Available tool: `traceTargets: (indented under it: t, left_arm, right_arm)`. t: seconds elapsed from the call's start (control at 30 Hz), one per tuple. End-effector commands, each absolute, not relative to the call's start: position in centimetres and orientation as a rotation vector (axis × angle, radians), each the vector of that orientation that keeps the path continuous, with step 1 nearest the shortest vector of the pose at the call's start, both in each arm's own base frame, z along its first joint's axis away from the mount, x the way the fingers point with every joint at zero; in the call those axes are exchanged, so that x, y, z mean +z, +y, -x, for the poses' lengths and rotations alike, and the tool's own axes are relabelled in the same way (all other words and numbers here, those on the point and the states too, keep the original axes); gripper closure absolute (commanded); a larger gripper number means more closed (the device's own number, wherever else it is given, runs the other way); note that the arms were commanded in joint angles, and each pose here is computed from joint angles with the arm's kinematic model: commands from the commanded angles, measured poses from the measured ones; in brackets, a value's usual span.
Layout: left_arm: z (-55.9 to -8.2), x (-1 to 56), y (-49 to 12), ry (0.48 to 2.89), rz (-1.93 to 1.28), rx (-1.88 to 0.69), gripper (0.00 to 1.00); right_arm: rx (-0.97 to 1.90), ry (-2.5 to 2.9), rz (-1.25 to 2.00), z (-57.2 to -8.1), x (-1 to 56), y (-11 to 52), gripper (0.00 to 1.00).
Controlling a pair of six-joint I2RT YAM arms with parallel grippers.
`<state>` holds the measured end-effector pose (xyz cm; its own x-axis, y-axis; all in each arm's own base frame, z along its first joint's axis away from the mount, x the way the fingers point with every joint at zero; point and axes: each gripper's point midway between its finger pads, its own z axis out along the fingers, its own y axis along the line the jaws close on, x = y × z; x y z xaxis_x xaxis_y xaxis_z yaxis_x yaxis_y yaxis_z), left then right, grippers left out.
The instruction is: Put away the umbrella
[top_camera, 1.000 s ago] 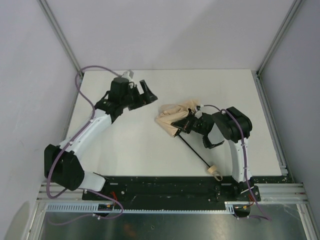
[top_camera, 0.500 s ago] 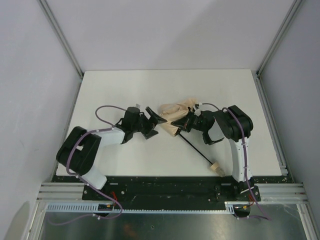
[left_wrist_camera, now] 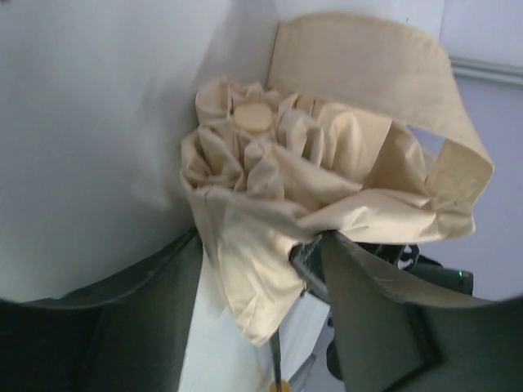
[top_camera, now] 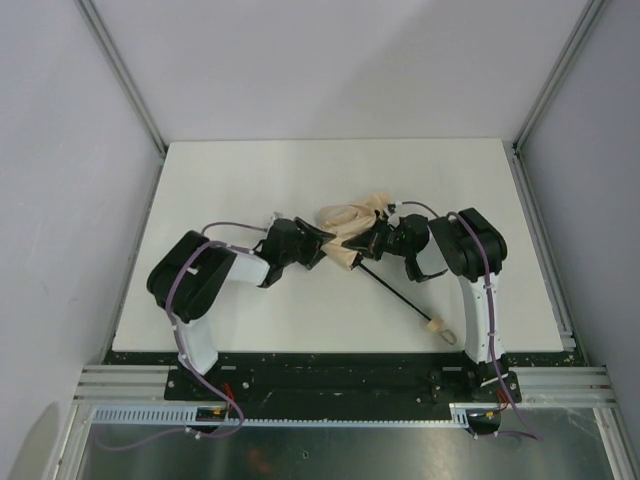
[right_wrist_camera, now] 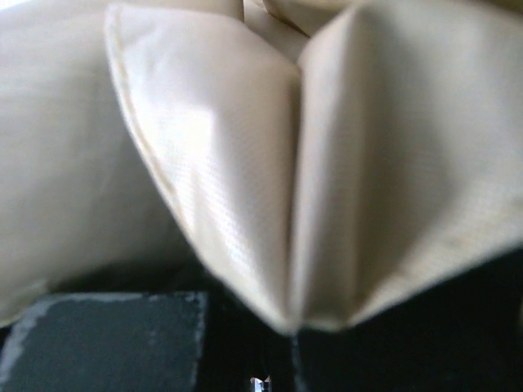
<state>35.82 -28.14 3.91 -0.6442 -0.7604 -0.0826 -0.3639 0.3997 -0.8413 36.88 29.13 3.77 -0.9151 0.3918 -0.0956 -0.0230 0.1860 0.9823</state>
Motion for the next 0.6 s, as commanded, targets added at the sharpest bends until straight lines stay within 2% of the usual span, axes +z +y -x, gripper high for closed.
traceTargets:
  t: [0.0, 0.07, 0.2, 0.27, 0.33, 0.57]
  left_arm:
    - [-38.8, 1.5, -26.7, 2.116, 1.034, -0.989, 0.4]
    - [-39.6, 1.2, -26.8, 2.11, 1.012, -0.963, 0.51]
    - [-41.0, 1.2, -26.6, 2.096, 0.977, -0.935, 0.85]
    - [-41.4, 1.9, -26.8, 2.093, 0.93, -0.943, 0.95]
    - [-41.5, 2.7, -27.0, 2.097, 0.894, -0.952, 0.99]
    - [-37.6, 2.5, -25.3, 2.188, 0.951, -0.946, 1.0]
  right_arm:
    - [1.668, 2.321, -0.542, -36.5, -1.5, 27.9, 1.0]
    - [1.677, 2.323, -0.529, -36.5, -1.2, 28.0, 1.0]
    - [1.666, 2.332, -0.488, -36.6, -0.7, 28.0, 1.0]
    - [1.635, 2.34, -0.442, -36.8, -0.2, 27.8, 1.0]
    - [1.561, 2.373, -0.373, -37.1, 0.2, 27.4, 1.0]
    - [1.09, 2.4, -0.113, -39.0, 5.0, 22.6, 0.54]
